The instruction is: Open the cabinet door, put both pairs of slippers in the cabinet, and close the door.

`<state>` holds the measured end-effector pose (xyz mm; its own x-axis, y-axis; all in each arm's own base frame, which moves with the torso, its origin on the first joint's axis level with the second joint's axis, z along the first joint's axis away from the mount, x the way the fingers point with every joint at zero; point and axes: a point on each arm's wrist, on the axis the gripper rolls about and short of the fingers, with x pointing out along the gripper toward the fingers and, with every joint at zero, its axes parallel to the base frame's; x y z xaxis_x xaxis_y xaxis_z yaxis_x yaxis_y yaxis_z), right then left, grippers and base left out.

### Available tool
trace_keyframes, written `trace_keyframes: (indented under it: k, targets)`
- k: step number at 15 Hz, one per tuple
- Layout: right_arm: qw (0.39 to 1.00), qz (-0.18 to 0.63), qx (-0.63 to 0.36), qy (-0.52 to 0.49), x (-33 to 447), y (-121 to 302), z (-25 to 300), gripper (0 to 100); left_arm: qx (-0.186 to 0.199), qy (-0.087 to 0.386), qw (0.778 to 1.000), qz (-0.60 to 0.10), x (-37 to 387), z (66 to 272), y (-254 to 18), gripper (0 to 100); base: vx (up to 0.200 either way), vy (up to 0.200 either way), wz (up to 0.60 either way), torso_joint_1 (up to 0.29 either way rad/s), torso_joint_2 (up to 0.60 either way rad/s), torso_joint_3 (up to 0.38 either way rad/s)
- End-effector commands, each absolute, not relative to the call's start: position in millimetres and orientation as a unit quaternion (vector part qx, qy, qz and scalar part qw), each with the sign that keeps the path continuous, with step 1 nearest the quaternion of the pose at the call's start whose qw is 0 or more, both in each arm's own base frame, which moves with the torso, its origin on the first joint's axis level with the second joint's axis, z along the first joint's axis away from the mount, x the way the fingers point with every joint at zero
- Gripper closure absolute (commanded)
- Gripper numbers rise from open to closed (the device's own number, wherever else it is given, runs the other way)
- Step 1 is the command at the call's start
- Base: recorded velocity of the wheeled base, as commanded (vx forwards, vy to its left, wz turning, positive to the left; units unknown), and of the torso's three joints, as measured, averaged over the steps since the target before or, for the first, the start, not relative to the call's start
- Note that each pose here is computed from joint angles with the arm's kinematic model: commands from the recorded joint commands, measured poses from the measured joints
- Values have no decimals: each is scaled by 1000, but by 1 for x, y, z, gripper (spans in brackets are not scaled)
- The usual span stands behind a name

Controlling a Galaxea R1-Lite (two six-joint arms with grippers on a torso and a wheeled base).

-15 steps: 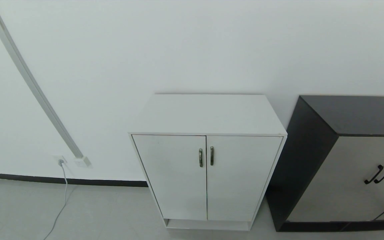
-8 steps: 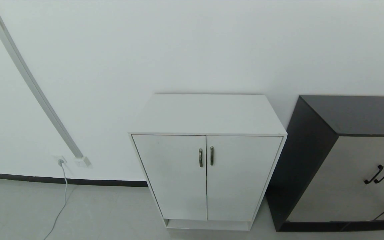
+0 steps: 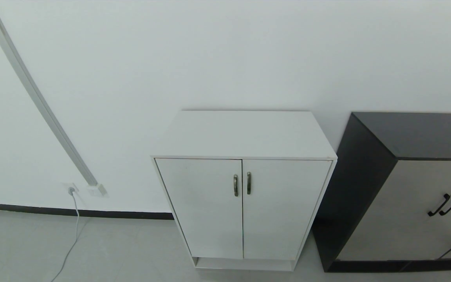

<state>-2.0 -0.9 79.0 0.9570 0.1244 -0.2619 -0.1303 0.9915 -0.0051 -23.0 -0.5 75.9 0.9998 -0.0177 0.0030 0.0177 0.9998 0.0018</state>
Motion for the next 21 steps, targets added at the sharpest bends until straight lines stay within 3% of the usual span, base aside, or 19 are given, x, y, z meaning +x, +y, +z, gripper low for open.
trace_keyframes:
  k: [1,11,21]
  targets:
    - [995,33,-5,91,-9,-1,78,100,1,-1,1000,-8,-23,76,-1,100,0,0,0,0,0,0]
    - [1000,-12,2,0,-23,-1,75,100,1,-1,1000,-8,-23,76,-1,100,0,0,0,0,0,0]
    - [1000,-12,4,-1,-23,-1,76,100,1,-1,1000,-8,-23,76,-1,100,0,0,0,0,0,0]
